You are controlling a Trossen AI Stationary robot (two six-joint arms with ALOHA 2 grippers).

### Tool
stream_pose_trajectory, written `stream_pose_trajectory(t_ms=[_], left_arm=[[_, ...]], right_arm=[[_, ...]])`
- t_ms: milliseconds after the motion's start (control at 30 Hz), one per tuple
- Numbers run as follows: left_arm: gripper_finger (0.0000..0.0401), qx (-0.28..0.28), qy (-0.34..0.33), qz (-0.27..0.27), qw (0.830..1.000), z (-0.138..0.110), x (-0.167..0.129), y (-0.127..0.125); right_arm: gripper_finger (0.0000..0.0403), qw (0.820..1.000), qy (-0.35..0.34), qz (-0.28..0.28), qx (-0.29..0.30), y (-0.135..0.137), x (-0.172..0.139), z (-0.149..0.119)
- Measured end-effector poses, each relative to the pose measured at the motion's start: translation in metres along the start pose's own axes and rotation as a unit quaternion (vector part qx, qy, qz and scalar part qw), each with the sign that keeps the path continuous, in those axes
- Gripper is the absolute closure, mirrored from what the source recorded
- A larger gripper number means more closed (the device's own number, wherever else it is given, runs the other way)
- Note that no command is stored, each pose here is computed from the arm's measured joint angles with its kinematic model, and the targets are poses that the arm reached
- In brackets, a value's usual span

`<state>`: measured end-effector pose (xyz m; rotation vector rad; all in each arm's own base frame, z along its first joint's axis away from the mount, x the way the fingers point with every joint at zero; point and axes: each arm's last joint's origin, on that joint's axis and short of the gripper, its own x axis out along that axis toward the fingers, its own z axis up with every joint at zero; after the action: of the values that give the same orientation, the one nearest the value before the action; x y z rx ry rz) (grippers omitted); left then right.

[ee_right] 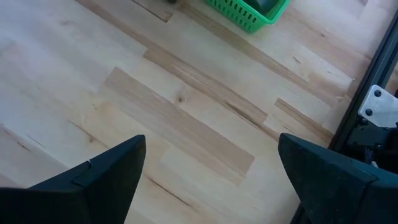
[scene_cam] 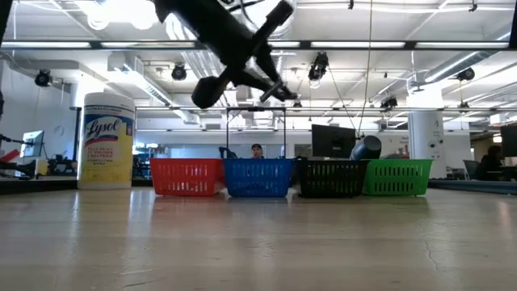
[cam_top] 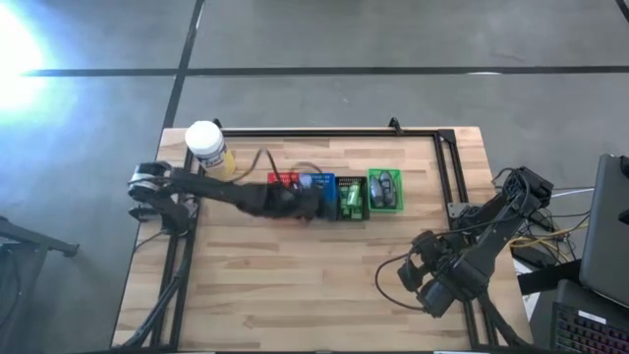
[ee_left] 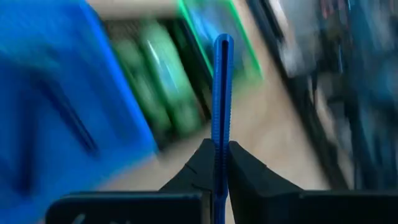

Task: Pick & Place Travel size toiletries
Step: Put the razor into the blue basket, then return to Home Position

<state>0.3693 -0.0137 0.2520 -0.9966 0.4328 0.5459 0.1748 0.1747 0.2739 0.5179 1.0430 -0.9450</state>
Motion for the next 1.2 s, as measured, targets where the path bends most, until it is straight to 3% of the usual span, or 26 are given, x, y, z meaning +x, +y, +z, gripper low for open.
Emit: stream_pose_trajectory(t_ms=[100, 233, 433, 700, 833, 900, 1000, 1100, 1200], left_arm=[[0.0377, -0.062, -0.056, 0.031, 0.996, 0.027, 0.004, 0.014], [0.0372, -0.085, -0.046, 0.068, 0.993, 0.043, 0.019, 0.038], [0.0354, -0.089, -0.032, 0.114, 0.989, 0.039, 0.031, 0.055], [0.0266, -0.084, -0.049, 0.128, 0.987, 0.039, 0.034, 0.058], [0.0240, -0.074, -0.040, 0.110, 0.990, 0.041, 0.026, 0.052], [0.0236, -0.041, -0.035, 0.080, 0.995, 0.042, 0.015, 0.040], [0.0236, 0.062, -0.040, 0.002, 0.997, 0.036, -0.014, 0.009], [0.0238, 0.168, -0.045, -0.078, 0.982, 0.029, -0.052, -0.016], [0.0238, 0.264, -0.044, -0.116, 0.957, 0.021, -0.091, -0.027]], right_arm=[[0.0039, 1.000, -0.001, 0.000, 0.001, 0.000, 0.000, 0.000], [0.0039, 1.000, -0.001, 0.000, 0.001, 0.000, 0.000, 0.000], [0.0039, 1.000, -0.001, 0.000, 0.001, 0.000, 0.000, 0.000], [0.0039, 1.000, 0.001, 0.002, 0.002, 0.000, 0.000, 0.000], [0.0039, 1.000, 0.004, 0.003, 0.004, -0.001, -0.001, 0.000], [0.0039, 1.000, 0.006, 0.014, 0.012, -0.003, -0.006, 0.004], [0.0039, 0.998, -0.015, 0.066, -0.010, -0.009, -0.025, 0.015], [0.0044, 0.988, -0.051, 0.136, -0.058, -0.020, -0.050, 0.032], [0.0055, 0.976, -0.069, 0.182, -0.095, -0.040, -0.073, 0.052]])
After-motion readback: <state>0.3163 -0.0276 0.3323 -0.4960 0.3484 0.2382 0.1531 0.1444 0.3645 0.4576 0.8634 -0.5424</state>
